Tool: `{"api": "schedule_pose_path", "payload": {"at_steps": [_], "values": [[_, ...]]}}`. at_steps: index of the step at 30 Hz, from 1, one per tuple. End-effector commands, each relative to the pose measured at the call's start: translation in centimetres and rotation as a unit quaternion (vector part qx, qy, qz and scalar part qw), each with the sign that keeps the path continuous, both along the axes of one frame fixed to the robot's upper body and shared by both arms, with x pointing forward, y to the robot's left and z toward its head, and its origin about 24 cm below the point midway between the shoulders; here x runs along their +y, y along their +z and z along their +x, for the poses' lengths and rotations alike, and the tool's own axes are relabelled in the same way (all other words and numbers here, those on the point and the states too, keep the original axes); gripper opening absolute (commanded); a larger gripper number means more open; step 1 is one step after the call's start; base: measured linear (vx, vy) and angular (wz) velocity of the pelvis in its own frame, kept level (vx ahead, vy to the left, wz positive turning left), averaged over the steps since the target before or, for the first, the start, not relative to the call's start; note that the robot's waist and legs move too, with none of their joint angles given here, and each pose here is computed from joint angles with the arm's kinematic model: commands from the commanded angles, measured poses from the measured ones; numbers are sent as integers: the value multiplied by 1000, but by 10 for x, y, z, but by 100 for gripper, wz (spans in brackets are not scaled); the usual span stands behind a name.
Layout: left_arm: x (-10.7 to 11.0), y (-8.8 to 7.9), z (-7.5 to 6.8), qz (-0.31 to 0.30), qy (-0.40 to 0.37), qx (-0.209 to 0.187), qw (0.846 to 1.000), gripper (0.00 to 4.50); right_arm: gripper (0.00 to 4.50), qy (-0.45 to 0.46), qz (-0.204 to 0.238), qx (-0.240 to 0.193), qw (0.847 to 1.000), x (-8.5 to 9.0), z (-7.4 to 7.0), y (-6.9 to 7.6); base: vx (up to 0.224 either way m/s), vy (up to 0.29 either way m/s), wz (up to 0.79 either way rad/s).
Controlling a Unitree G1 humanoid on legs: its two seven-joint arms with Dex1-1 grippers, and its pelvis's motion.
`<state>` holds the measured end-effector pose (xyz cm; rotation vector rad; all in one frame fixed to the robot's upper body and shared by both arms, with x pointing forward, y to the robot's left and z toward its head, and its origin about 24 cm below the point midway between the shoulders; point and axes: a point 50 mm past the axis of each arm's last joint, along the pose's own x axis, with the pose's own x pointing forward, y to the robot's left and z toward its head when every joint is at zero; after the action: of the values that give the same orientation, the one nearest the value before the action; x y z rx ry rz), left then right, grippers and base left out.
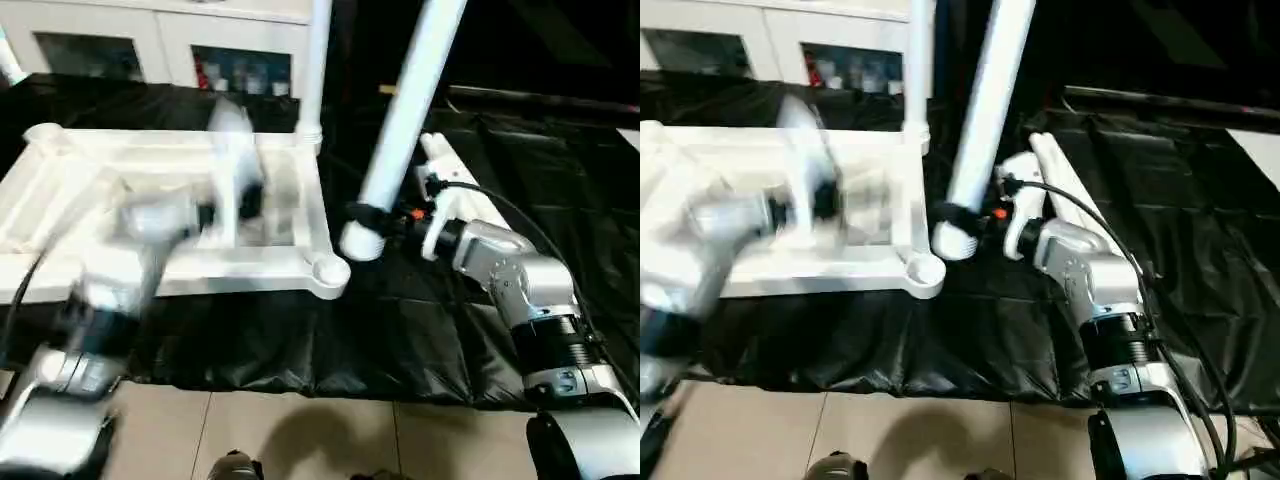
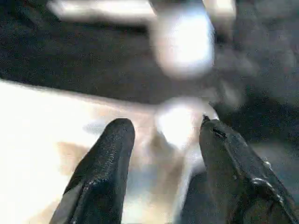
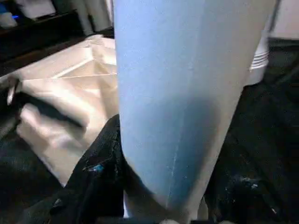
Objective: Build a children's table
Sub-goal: Pick table leg, then insert table leg to table base
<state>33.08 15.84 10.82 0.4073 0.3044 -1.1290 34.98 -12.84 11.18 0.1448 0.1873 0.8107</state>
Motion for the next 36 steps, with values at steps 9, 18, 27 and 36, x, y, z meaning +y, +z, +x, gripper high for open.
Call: {"api": "schedule_pose_path", "payload": {"at_steps": [9,18,27,36], "values": [[20,-28,12,89,-23,4,996,220,187,-26,-11,-12,1000,0,-6,-12,0,0,0],[32,-28,17,83,-32,32,996,134,187,-25,-5,-9,1000,0,-12,-15,0,0,0],[37,-28,18,58,-42,57,996,74,187,-24,1,-7,1000,1,-13,-16,0,0,0],[41,-30,16,57,-54,78,994,7,187,-7,-2,-8,1000,3,-15,-15,0,0,0]]}}
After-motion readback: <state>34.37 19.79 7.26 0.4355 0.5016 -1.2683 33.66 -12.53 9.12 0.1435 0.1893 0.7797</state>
